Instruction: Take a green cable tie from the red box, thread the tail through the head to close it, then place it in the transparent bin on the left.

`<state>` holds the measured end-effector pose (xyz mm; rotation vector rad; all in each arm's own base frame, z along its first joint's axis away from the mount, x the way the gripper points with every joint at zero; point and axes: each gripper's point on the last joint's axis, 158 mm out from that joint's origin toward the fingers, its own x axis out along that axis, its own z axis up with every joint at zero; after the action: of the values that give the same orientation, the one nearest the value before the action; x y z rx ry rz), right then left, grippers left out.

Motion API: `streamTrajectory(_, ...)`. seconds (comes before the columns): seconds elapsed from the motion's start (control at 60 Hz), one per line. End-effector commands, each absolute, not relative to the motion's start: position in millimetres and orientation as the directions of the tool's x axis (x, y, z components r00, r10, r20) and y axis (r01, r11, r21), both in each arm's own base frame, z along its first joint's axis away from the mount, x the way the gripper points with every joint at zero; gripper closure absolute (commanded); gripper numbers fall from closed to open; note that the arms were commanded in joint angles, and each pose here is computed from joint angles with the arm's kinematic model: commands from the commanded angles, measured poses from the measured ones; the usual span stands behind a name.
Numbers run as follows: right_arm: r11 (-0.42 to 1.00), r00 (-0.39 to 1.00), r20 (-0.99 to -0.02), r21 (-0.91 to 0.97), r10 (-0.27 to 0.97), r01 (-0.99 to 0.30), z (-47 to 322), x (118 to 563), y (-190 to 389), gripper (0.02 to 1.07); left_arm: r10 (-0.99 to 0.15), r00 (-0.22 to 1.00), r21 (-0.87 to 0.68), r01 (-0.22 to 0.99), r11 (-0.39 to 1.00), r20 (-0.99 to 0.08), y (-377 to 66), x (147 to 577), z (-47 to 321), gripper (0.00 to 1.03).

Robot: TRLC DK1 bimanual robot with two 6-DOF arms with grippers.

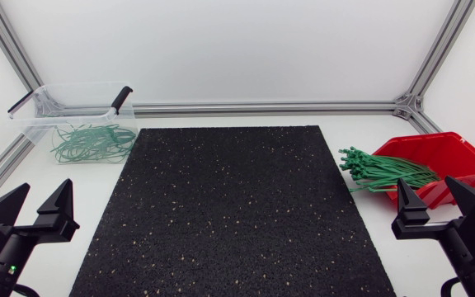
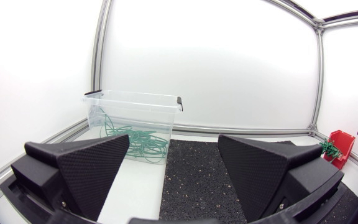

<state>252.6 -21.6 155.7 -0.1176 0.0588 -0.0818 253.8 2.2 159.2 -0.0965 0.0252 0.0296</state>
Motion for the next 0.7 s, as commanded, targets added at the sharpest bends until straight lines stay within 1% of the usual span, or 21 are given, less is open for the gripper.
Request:
streamTrajectory(0.0, 0.990, 0.995, -0.062, -0.121, -0.080, 0.072, 147.9, 253.1, -20.3, 0.05, 0.029, 0.997, -0.110, -0.037, 0.993, -0.069, 1.9, 254.9, 137.8, 0.04)
streamTrajectory(0.317, 0.990, 0.995, -0.060, -0.121, -0.076, 0.068, 148.2, 253.2, -19.2, 0.06, 0.031, 0.997, -0.110, -0.038, 0.993, -0.069, 2.3, 254.9, 137.8, 0.04)
streamTrajectory(0.383, 0.990, 0.996, -0.048, -0.121, -0.080, 0.074, 155.5, 252.4, -20.2, 0.06, 0.029, 0.997, -0.110, -0.037, 0.993, -0.069, 1.9, 254.9, 137.8, 0.04)
streamTrajectory(0.5, 0.992, 0.996, -0.037, -0.103, -0.079, 0.075, 180.5, 246.5, -19.4, 0.06, 0.031, 0.997, -0.110, -0.038, 0.993, -0.071, 2.3, 255.0, 137.5, 0.04)
streamTrajectory(0.6, 0.992, 0.996, 0.007, -0.093, -0.084, 0.084, 212.9, 239.7, -19.9, 0.06, 0.031, 0.997, -0.109, -0.038, 0.993, -0.071, 2.3, 255.0, 137.5, 0.04)
streamTrajectory(0.683, 0.992, 0.997, 0.010, -0.095, -0.082, 0.083, 236.7, 235.9, -19.3, 0.06, 0.031, 0.997, -0.110, -0.038, 0.993, -0.068, 2.3, 254.9, 138.2, 0.04)
